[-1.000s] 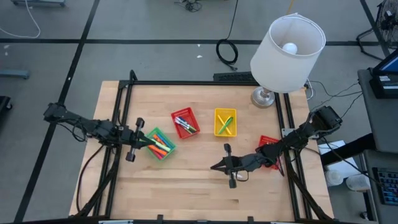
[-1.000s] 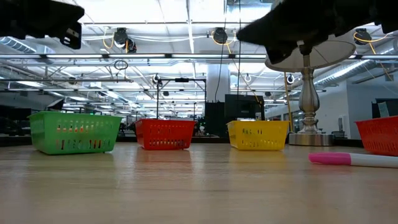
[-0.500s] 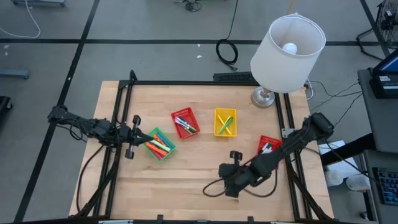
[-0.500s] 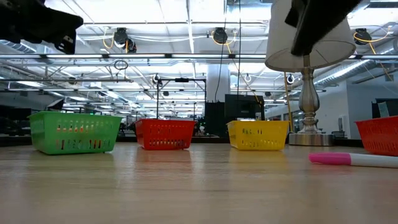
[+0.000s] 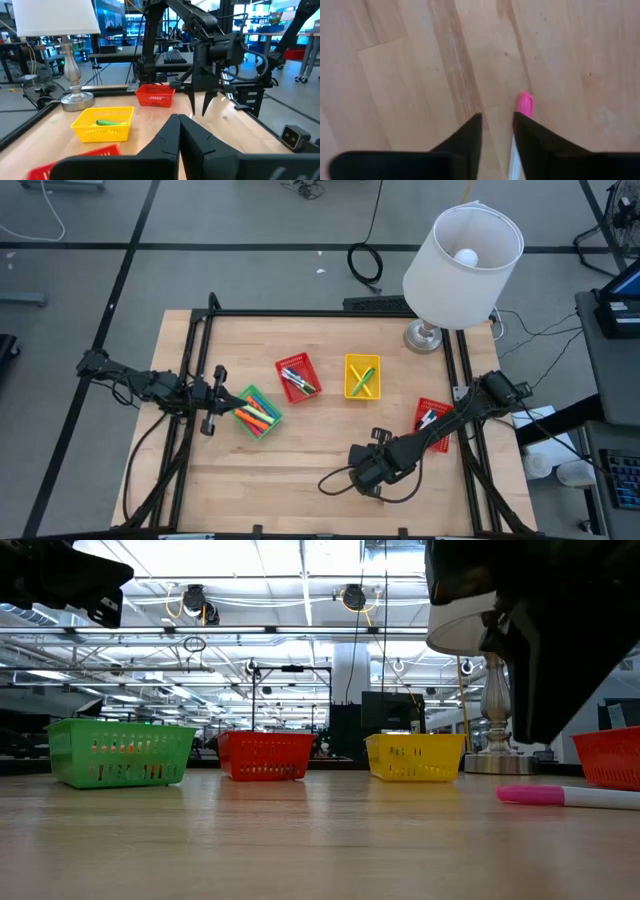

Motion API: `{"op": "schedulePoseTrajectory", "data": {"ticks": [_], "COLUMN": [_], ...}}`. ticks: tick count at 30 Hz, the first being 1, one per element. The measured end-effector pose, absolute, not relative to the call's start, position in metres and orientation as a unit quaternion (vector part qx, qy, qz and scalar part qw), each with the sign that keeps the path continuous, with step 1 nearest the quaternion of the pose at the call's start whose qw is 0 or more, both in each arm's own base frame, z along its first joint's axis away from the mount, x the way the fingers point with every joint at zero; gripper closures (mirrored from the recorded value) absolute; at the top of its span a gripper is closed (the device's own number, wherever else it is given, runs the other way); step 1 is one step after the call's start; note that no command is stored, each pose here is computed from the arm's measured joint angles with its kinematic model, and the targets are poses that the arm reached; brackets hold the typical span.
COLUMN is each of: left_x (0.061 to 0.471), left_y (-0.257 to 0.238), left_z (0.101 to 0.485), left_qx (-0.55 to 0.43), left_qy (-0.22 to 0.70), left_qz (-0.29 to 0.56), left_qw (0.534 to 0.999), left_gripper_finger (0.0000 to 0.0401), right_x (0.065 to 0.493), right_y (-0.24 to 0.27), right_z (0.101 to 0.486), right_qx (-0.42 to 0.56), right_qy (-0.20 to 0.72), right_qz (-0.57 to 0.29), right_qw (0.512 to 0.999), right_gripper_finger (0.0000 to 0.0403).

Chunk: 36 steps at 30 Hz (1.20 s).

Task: Pick & Place Markers
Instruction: Put the small pink highlighter pen into the right red bin

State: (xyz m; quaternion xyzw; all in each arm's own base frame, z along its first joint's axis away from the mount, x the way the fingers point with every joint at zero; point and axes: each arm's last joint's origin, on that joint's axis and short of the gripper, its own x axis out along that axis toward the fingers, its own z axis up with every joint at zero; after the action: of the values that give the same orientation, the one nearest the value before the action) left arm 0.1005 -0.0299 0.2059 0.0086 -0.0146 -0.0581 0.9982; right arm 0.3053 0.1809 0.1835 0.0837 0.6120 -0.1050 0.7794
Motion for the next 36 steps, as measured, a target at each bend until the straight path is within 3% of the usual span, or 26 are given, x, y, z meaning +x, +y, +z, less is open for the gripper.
{"op": "schedulePoseTrajectory", "data": {"ticks": [5, 11, 23, 26, 32, 36], "left_x": [0.101, 0.101, 0.101, 0.101, 0.101, 0.101], "left_y": [-0.03, -0.03, -0.03, -0.03, -0.03, -0.03], "left_z": [0.206, 0.206, 0.205, 0.205, 0.205, 0.205], "left_qx": [0.003, -0.004, -0.004, -0.004, -0.005, -0.005], "left_qy": [-0.014, -0.013, -0.009, -0.009, -0.009, -0.009], "left_qz": [-0.058, -0.059, -0.059, -0.059, -0.059, -0.059], "left_qw": [0.998, 0.998, 0.998, 0.998, 0.998, 0.998], "left_gripper_finger": [0.0396, 0.0395, 0.0395, 0.0395, 0.0395, 0.0395], "right_x": [0.308, 0.304, 0.29, 0.285, 0.283, 0.284], "right_y": [0.175, 0.161, 0.147, 0.144, 0.144, 0.144], "right_z": [0.18, 0.165, 0.128, 0.123, 0.119, 0.125], "right_qx": [0.101, 0.102, 0.151, 0.146, 0.13, 0.131], "right_qy": [0.619, 0.633, 0.656, 0.664, 0.667, 0.656], "right_qz": [-0.118, -0.142, -0.115, -0.117, -0.108, -0.101], "right_qw": [0.77, 0.754, 0.73, 0.724, 0.726, 0.736], "right_gripper_finger": [0.024, 0.0224, 0.0264, 0.029, 0.038, 0.0379]}}
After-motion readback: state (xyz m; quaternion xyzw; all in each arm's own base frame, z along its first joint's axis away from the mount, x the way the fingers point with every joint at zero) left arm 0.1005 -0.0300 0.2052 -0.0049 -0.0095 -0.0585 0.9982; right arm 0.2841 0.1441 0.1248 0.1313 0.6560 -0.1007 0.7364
